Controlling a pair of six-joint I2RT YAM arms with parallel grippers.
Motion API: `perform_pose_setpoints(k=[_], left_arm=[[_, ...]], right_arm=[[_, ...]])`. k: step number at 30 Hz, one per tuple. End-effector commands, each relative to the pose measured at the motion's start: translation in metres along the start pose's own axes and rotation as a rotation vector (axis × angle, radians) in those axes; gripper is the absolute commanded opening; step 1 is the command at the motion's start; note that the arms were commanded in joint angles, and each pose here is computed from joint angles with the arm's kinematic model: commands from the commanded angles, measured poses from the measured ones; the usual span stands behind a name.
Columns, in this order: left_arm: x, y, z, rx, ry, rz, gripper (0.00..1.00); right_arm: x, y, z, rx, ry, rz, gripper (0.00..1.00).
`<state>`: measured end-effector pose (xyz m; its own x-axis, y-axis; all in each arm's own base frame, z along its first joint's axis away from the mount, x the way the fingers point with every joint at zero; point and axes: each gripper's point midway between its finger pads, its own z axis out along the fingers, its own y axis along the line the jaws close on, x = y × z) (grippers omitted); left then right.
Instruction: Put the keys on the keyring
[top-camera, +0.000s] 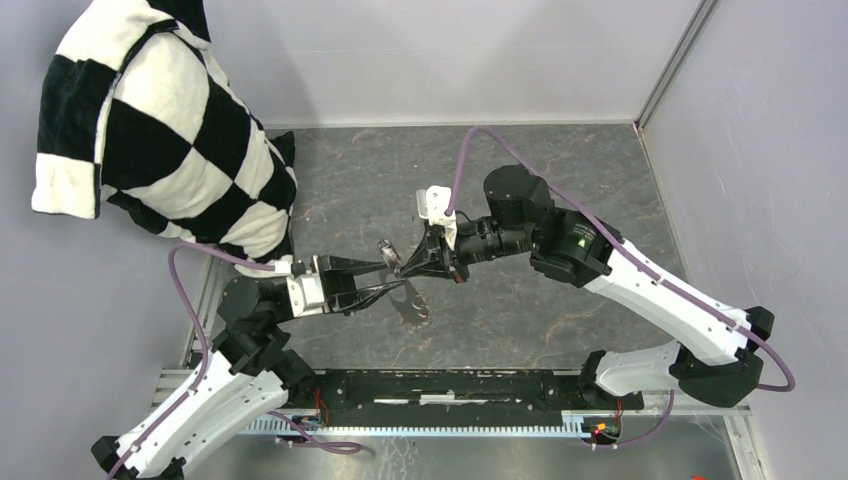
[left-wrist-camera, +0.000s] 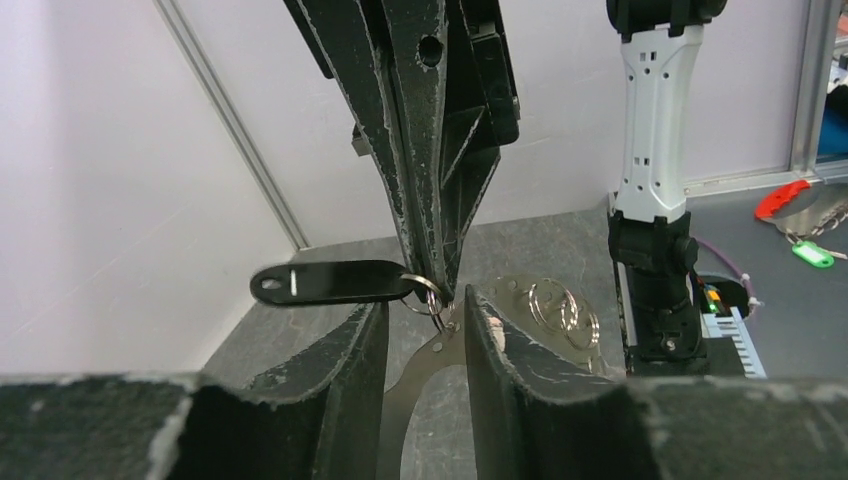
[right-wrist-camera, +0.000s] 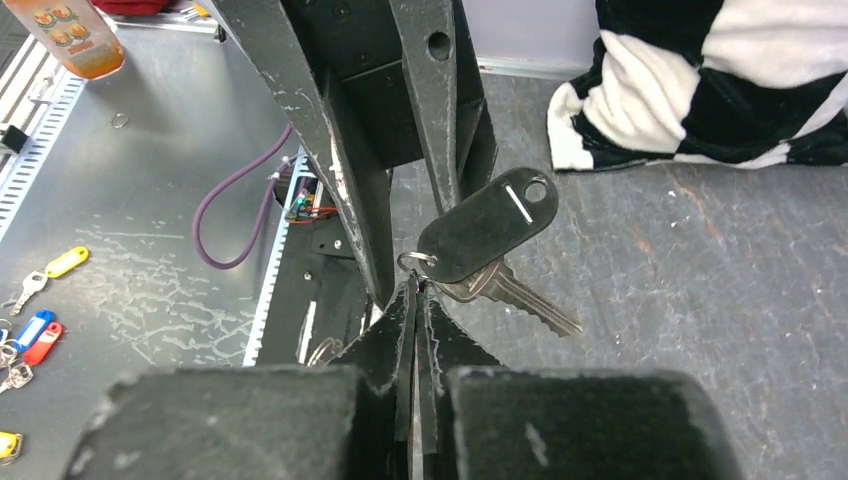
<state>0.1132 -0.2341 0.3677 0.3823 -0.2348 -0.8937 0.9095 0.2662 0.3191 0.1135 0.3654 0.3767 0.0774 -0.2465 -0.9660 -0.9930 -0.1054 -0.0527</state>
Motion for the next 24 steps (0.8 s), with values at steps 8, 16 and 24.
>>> perform_pose_setpoints(k=[8,16,24], left_arm=[[0.019,-0.012,-0.023,0.026,0.13,0.073,0.49],[0.02,-0.014,-0.036,0.034,0.161,0.208,0.46],[0.015,-0.023,-0.028,0.235,0.153,0.526,0.55]], right_arm=[[-0.027,-0.004,-0.022,0.093,-0.079,0.008,0.0],[-0.014,-0.002,-0.02,0.084,-0.021,0.049,0.0],[0.007,0.005,-0.009,0.015,0.073,0.111,0.0]])
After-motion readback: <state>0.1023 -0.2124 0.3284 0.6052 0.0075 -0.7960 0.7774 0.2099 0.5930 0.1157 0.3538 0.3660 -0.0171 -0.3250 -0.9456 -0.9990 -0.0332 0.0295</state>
